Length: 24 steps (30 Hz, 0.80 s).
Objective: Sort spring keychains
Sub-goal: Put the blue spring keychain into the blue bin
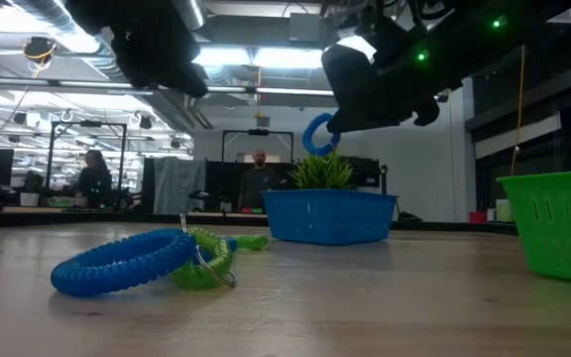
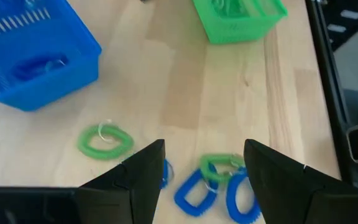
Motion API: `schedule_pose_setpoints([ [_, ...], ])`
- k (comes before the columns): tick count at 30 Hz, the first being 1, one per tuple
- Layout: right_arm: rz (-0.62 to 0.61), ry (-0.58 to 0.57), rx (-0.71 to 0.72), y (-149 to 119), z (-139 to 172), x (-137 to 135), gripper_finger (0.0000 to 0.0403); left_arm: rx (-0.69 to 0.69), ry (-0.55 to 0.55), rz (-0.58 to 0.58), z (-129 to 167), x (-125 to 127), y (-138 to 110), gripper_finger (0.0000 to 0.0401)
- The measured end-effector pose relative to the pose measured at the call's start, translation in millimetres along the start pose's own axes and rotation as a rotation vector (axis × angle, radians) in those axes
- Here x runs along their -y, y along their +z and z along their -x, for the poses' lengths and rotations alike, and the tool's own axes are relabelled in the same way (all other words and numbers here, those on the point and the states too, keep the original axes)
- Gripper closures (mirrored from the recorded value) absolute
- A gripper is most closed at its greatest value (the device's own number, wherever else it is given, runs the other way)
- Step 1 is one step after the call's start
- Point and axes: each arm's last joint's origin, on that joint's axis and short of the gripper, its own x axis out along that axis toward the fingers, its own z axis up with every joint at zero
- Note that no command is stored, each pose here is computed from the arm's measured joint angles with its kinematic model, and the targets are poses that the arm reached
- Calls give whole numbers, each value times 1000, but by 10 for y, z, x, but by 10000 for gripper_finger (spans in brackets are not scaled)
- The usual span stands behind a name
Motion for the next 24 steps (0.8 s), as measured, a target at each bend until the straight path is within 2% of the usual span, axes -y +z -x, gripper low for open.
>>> schedule_pose_setpoints([
  [6,-5,-6,-21,16,-103,60,373,-23,-4,-4,0,-5,-16,187],
  [12,-15,58,-86,25,-244,132,344,-25,-3,-5,0,-7,-18,187],
  [20,-34,101,-147,22,-361,208,282,-24,0,-2,0,-8,-19,187],
  [24,-117,145,-181,17,-373,205,246,-37,12,-9,1,-19,-33,187],
])
